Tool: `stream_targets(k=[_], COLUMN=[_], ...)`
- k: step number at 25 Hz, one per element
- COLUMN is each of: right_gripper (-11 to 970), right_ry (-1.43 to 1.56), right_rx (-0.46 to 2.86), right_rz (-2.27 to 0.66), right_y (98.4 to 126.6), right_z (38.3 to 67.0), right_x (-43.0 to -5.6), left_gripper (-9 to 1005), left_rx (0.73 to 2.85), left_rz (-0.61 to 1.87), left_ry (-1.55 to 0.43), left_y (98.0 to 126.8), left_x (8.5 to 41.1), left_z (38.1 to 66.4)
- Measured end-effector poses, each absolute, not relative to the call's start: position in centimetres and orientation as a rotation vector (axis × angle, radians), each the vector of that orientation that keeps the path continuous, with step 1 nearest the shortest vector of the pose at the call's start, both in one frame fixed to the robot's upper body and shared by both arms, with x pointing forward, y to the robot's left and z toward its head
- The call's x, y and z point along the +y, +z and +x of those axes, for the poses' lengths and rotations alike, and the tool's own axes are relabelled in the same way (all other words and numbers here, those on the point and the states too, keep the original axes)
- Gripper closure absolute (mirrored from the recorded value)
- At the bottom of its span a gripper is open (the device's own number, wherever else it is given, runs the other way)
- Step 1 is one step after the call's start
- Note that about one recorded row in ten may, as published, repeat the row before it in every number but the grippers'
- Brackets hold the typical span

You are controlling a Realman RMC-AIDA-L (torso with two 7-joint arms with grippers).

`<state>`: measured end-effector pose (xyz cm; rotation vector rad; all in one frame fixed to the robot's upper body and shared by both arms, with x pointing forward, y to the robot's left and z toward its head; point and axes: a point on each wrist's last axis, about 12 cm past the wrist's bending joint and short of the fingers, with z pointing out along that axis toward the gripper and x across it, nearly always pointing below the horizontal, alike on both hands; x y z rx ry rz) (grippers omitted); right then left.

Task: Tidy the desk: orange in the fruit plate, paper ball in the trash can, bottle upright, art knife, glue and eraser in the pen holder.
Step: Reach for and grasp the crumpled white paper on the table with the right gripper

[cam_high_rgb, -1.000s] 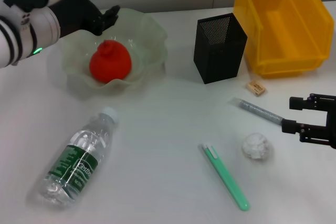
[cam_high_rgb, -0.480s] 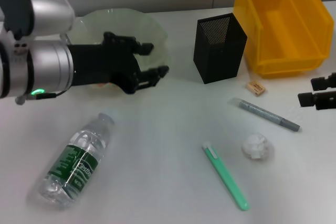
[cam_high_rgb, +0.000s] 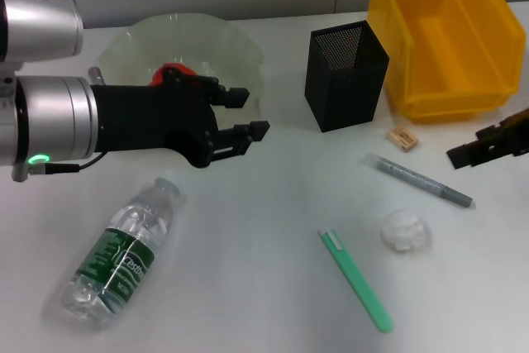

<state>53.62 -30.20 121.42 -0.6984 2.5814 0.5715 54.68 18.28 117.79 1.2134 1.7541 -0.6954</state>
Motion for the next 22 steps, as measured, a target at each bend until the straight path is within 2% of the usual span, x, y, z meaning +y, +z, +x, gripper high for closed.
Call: stream_targets(k=[7, 22], right_gripper=[301, 302], right_ry=[0.530, 0.489], right_rx=[2.731, 2.807], right_rz=[-0.769, -0.902], right_y=[119.3, 116.2], right_z=[55.7, 57.0], right_x=[-27.5, -24.7], left_gripper=[539, 546], left_rx=[1.749, 1.762], left_rz=[1.251, 1.233], left_ry=[-0.713, -0.717], left_y=[117.3, 116.9], left_x=[18.1, 18.4], left_z=[54.4, 54.5])
